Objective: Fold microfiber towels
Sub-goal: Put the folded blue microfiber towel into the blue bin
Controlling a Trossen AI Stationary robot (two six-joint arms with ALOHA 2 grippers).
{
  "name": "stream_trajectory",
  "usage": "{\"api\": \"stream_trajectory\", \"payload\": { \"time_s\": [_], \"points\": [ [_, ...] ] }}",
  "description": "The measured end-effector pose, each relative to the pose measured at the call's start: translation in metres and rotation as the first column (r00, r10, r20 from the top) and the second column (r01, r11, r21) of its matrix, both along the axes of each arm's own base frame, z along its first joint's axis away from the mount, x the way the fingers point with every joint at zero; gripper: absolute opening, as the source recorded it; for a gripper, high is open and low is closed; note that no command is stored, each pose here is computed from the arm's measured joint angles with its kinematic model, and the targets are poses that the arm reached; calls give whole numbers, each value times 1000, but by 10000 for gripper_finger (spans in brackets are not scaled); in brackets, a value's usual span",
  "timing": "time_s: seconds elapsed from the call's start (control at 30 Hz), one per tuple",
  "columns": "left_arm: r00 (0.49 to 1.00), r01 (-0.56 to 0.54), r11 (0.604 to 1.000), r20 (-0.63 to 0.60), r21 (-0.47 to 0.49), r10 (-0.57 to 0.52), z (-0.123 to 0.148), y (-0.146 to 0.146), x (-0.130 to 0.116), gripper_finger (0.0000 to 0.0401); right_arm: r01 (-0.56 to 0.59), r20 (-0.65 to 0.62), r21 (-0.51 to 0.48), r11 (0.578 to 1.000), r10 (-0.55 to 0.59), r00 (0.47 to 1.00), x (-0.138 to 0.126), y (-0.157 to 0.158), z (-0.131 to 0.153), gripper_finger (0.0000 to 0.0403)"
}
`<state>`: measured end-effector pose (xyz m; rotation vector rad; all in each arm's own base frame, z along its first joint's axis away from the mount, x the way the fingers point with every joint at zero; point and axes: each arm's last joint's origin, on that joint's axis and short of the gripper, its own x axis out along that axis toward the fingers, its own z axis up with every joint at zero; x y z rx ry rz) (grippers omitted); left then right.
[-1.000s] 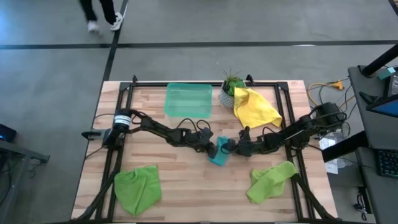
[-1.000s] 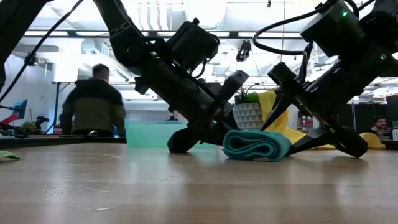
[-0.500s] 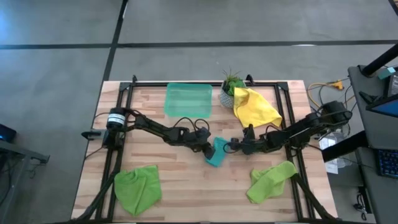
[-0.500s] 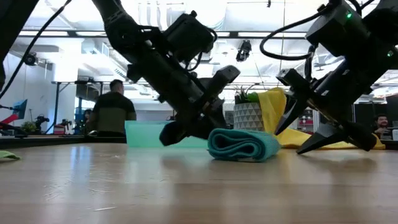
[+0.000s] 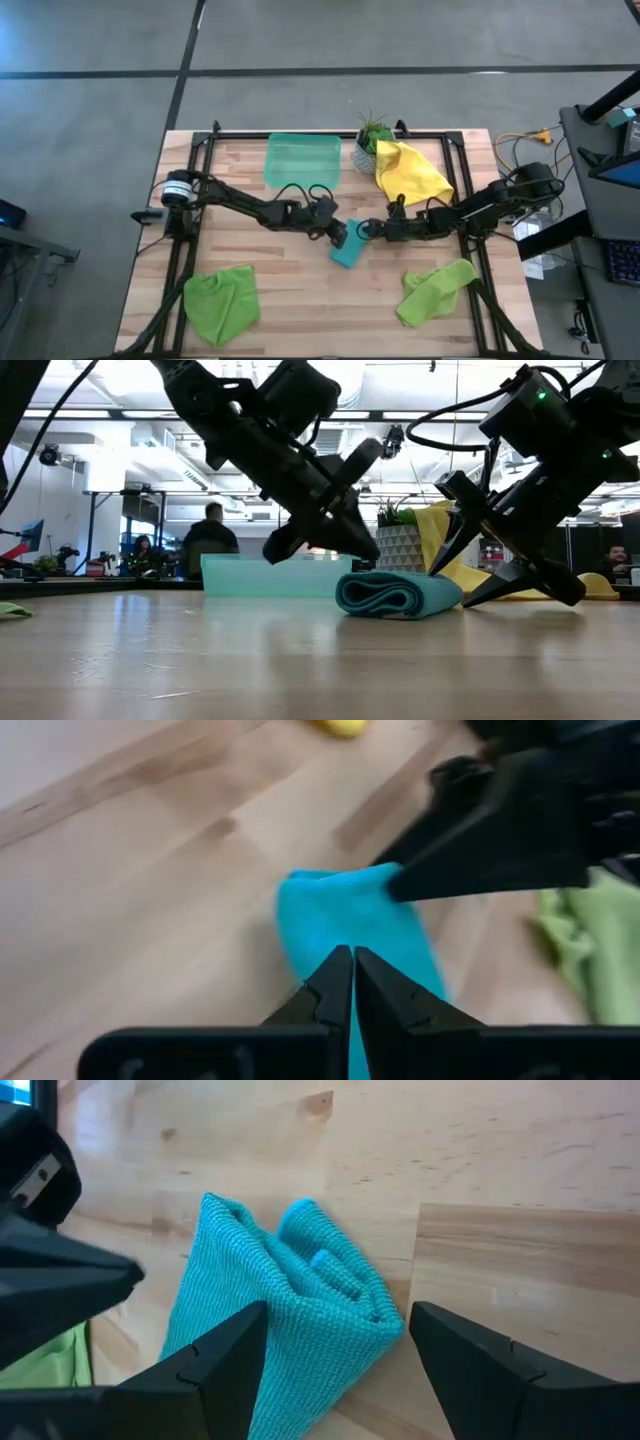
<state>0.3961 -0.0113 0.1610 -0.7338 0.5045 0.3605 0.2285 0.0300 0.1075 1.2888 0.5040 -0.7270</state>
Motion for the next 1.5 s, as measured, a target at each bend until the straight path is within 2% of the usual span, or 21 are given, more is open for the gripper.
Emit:
{"api": "stream_trajectory", "payload": {
  "time_s": [0.13,0.23,0.4,0.57,1.07,1.23,1.5],
  "points": [
    [999,21,1000,28,-20,-21,0,-1,2,0,-1,0,1,1000,1,1000,0,0,0,246],
    [999,44,998,-5,-42,-44,-6,-2,2,0,-2,5,3,1000,2,1000,0,0,0,246],
    [997,48,996,-64,-76,-53,-34,-3,7,0,-1,13,9,1000,1,1000,1,0,0,246],
    [993,88,990,-69,-113,-97,-49,-4,16,0,-11,23,21,1000,11,1000,2,1,0,246],
    [991,76,988,-95,-137,-90,-55,-3,14,0,-60,40,77,995,57,998,5,4,0,242],
    [991,74,988,-99,-137,-88,-56,-3,14,0,-91,40,77,993,89,995,5,5,0,201],
    [991,72,988,-101,-137,-87,-56,-3,14,0,-111,43,50,993,109,993,6,5,1,84]
  ]
}}
